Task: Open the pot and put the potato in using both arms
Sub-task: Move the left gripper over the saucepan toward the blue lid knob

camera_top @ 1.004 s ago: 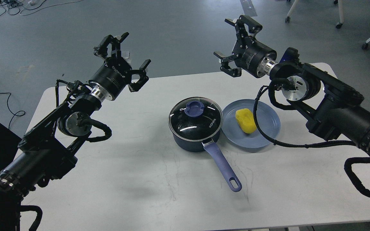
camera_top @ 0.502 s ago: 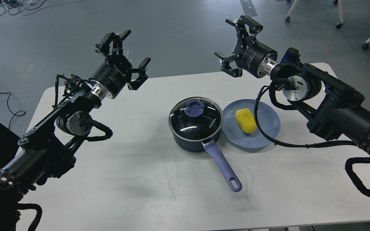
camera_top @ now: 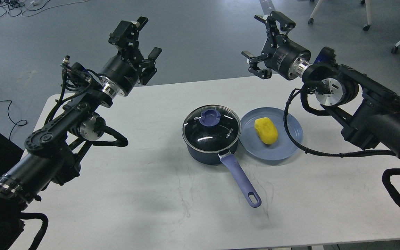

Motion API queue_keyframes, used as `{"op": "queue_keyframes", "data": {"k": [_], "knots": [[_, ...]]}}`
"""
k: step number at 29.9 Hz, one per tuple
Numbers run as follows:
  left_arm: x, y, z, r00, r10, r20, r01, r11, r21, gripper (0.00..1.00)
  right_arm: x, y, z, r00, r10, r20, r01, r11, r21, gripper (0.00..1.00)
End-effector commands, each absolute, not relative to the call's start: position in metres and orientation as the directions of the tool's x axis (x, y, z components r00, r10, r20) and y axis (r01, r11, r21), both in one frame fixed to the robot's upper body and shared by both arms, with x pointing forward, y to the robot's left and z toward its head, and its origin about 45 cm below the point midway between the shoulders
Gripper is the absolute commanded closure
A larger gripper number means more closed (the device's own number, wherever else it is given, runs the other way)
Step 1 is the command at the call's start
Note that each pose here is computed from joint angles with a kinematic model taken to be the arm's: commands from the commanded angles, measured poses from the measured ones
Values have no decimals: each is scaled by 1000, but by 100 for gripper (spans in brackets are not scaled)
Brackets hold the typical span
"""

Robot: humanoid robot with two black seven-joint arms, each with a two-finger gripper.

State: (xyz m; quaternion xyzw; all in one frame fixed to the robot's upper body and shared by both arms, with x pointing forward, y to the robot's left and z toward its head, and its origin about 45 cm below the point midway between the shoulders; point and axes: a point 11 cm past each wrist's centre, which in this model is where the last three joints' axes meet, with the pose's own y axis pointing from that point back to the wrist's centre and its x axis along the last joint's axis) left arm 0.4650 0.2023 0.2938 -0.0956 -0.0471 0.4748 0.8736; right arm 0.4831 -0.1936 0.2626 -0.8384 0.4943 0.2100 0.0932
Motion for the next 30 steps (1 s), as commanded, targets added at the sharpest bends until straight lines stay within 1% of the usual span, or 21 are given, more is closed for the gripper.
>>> {"op": "queue_keyframes", "data": {"k": [1,2,5,8,12,15,16,17,19,21,24,26,28,30], "knots": [[464,192,303,523,819,236,-785,571,-241,1,484,-197,264,414,-791,-450,-874,-484,47,0],[464,190,304,502,804,318,-780,580,-235,1,484,-200,263,404,-792,-457,-879,-475,46,0],[461,181,311,492,769,407,-755,610,-241,1,485,-208,263,385,-794,-470,-889,-456,42,0],[456,174,317,506,754,419,-732,633,-253,1,484,-224,261,356,-806,-473,-903,-427,46,0],[460,169,330,496,741,452,-718,643,-266,1,484,-236,261,339,-813,-473,-912,-407,46,0],[458,156,324,496,658,566,-687,697,-207,1,482,-245,259,328,-822,-466,-917,-396,52,0],[456,153,319,471,620,628,-682,707,-186,1,482,-247,259,327,-824,-463,-918,-394,52,0],[456,153,319,471,619,628,-682,707,-186,1,482,-247,259,327,-824,-463,-918,-394,52,0],[455,148,318,392,554,734,-674,716,-181,1,479,-252,255,317,-826,-466,-920,-387,59,0],[454,145,320,341,520,784,-665,722,-190,1,478,-255,254,311,-823,-476,-923,-381,56,0],[450,134,321,302,449,841,-630,756,-178,1,476,-257,251,304,-821,-483,-924,-377,59,0],[445,124,317,265,359,895,-592,793,-143,2,476,-261,251,298,-824,-482,-927,-370,59,0],[439,114,310,169,226,959,-544,833,-101,1,474,-268,249,287,-831,-477,-931,-359,66,0],[434,111,304,117,171,978,-521,849,-86,2,474,-273,249,279,-834,-476,-935,-350,65,0]]}}
